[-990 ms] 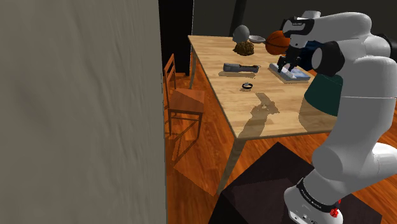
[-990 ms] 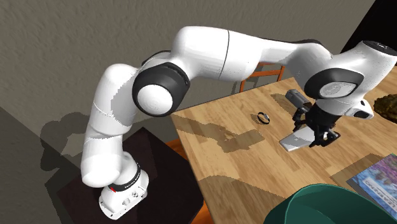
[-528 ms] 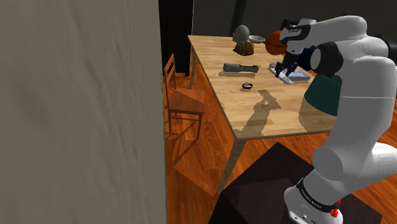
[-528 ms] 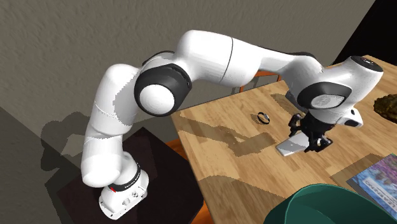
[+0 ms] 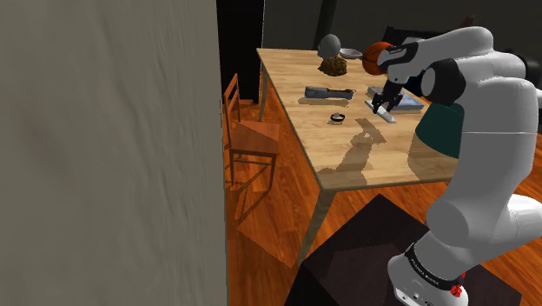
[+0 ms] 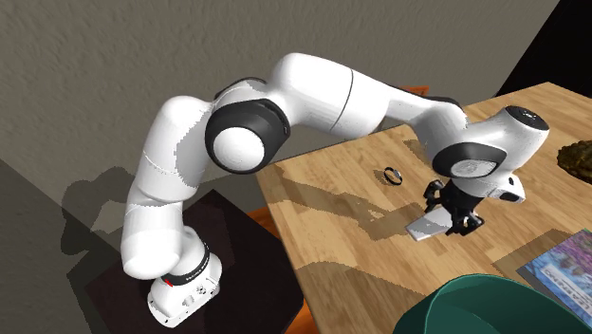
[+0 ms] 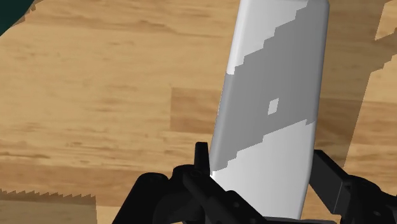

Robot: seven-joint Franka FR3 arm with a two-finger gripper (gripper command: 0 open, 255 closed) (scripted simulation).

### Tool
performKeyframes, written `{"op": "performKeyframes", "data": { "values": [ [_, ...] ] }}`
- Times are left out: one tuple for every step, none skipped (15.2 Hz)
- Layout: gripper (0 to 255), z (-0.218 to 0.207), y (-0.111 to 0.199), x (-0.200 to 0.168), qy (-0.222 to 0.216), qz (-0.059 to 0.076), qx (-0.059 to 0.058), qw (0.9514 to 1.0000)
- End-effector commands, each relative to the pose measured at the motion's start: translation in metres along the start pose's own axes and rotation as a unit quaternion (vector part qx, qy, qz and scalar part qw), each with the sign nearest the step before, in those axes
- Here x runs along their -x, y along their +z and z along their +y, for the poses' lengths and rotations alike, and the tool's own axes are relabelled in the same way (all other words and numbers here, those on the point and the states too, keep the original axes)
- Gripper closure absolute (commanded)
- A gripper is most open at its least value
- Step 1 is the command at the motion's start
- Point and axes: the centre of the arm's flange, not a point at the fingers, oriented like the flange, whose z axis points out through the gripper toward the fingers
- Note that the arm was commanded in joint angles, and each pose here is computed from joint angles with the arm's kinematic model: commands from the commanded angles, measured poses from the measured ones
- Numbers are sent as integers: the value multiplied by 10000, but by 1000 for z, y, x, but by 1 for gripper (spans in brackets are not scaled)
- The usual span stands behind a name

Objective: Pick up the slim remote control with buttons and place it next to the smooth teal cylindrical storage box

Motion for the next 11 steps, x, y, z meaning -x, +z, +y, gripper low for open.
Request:
{"op": "performKeyframes", "data": {
  "values": [
    [255,0,11,-1,0,4,1,10000],
    [255,0,16,0,0,4,1,10000],
    [255,0,22,0,0,4,1,10000],
    [255,0,27,0,0,4,1,10000],
    [255,1,32,0,0,4,1,10000],
    [255,1,37,0,0,4,1,10000],
    [255,1,40,0,1,4,1,10000],
    [255,1,40,0,0,4,1,10000],
    [255,1,40,0,0,4,1,10000],
    [255,1,40,0,0,4,1,10000],
    [255,1,40,0,0,4,1,10000]
  ]
}}
